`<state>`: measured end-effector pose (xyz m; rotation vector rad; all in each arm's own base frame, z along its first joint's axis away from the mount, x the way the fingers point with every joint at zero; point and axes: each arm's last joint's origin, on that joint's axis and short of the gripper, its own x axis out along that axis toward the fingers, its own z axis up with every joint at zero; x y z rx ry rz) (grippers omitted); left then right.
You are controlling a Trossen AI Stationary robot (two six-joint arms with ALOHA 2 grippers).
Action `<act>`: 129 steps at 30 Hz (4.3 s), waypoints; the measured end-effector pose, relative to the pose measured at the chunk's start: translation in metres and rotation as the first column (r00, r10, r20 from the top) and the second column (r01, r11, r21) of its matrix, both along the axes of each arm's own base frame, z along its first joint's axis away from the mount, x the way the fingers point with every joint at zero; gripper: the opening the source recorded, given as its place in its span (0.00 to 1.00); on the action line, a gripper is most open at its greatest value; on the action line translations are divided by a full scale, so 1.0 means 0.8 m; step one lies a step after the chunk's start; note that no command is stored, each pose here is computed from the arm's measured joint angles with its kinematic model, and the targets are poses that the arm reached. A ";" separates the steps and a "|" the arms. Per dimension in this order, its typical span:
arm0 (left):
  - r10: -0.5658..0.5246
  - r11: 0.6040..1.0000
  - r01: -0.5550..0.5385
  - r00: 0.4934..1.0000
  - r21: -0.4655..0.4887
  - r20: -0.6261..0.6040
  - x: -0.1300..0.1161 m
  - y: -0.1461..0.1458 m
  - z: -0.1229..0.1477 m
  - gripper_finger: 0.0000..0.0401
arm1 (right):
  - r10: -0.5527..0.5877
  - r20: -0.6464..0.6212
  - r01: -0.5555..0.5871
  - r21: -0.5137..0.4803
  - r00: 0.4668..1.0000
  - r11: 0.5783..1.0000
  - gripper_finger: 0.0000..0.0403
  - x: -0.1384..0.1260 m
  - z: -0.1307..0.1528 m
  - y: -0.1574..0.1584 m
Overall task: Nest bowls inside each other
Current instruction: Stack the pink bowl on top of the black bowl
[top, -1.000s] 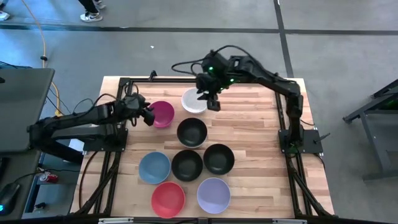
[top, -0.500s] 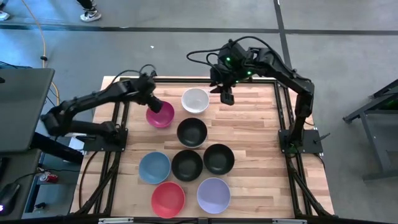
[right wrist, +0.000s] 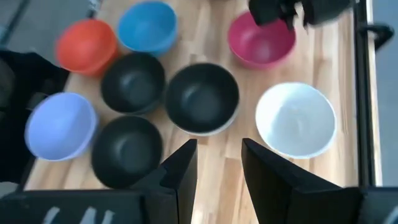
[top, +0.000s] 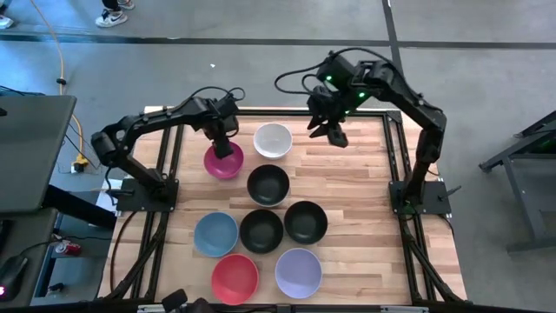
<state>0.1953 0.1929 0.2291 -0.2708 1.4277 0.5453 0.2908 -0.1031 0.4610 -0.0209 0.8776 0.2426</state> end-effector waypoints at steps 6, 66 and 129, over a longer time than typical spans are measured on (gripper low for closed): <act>0.003 1.000 -0.003 1.000 -0.016 -0.018 -0.007 0.010 -0.004 0.33 | 0.037 0.090 -0.040 0.037 0.995 0.999 0.29 -0.028 0.023 0.007; 0.100 0.977 -0.102 0.995 -0.186 -0.020 -0.030 0.008 -0.031 0.33 | 0.131 0.297 -0.167 0.101 0.946 0.981 0.29 -0.064 0.055 0.028; -0.198 0.963 0.251 0.909 -0.102 0.367 0.071 -0.042 0.124 0.00 | 0.114 0.273 -0.134 0.054 0.955 0.990 0.29 -0.062 0.052 0.026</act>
